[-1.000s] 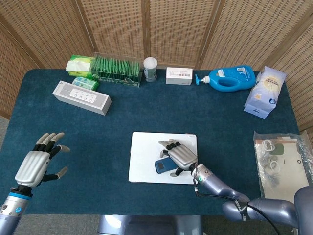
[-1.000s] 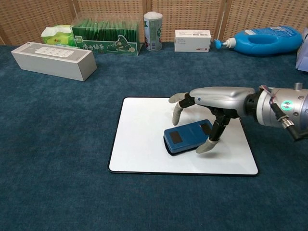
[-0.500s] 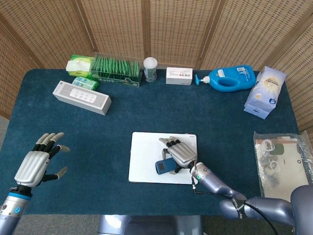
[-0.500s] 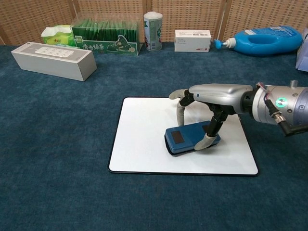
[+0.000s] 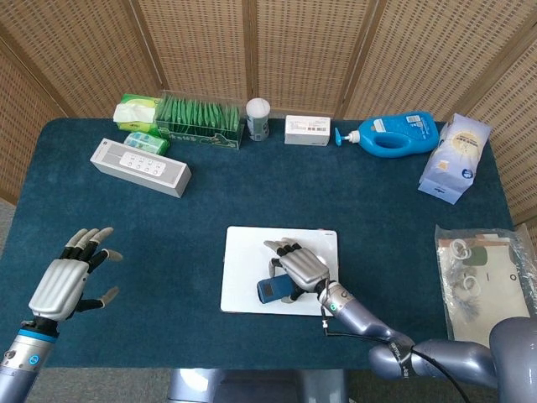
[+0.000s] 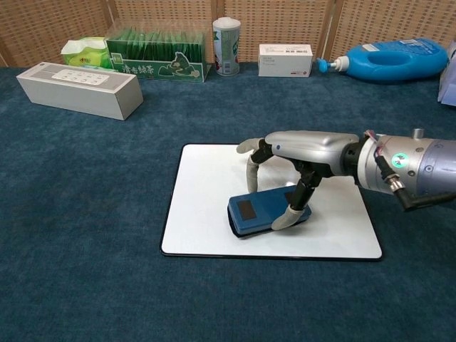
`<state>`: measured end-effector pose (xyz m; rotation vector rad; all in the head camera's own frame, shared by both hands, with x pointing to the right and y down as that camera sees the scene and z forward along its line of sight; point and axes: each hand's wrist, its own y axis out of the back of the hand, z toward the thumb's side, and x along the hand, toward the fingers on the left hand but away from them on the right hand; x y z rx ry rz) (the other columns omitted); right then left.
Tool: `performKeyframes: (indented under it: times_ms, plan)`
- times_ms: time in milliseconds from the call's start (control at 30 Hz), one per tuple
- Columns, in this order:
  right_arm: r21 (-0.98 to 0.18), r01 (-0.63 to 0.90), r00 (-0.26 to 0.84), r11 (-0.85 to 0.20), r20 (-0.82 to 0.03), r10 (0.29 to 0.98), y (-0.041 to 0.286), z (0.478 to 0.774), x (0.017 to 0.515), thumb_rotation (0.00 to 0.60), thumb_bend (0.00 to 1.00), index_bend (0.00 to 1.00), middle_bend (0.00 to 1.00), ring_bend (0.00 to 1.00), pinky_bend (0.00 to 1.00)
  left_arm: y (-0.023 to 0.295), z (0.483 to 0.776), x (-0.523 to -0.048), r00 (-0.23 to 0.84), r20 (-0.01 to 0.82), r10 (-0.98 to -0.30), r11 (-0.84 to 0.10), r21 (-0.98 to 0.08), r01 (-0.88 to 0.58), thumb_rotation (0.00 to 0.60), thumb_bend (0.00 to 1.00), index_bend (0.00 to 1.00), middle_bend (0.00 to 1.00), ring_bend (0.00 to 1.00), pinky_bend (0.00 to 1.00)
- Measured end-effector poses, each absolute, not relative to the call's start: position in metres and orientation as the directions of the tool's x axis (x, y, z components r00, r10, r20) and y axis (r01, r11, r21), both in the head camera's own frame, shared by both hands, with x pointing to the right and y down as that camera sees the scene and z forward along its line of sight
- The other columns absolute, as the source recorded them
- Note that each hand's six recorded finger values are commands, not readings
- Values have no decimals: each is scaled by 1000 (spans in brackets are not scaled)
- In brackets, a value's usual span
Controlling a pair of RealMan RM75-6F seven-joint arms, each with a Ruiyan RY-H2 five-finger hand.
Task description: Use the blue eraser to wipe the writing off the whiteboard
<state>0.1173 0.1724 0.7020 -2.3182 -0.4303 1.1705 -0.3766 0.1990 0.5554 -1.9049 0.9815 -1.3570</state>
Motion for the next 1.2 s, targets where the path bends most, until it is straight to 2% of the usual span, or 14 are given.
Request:
performKeyframes:
  times_ms: [167, 533, 867, 1033, 1200]
  plan:
    - [-568, 25, 577, -822, -664, 476, 175, 709, 114, 600, 135, 583, 58, 0, 0, 198, 555, -376, 205, 511, -835, -548, -806, -222, 600, 333, 344, 84, 46, 0]
    - [-584, 8, 529, -811, -686, 499, 166, 714, 131, 600, 137, 588, 59, 0, 0, 197, 554, -378, 201, 508, -838, -544, -810, -220, 600, 332, 343, 84, 44, 0]
    - [-625, 10, 448, -780, -695, 562, 143, 702, 172, 600, 136, 588, 59, 0, 0, 197, 554, -374, 210, 502, -839, -540, -814, -212, 600, 333, 343, 84, 44, 0]
    - [-628, 36, 460, -777, -680, 571, 141, 693, 169, 600, 137, 589, 58, 0, 0, 198, 554, -370, 220, 503, -836, -544, -811, -216, 600, 333, 343, 84, 44, 0]
    - [-611, 47, 492, -790, -674, 550, 148, 693, 155, 600, 137, 588, 59, 0, 0, 198, 552, -368, 224, 500, -837, -543, -811, -219, 600, 333, 343, 84, 44, 0]
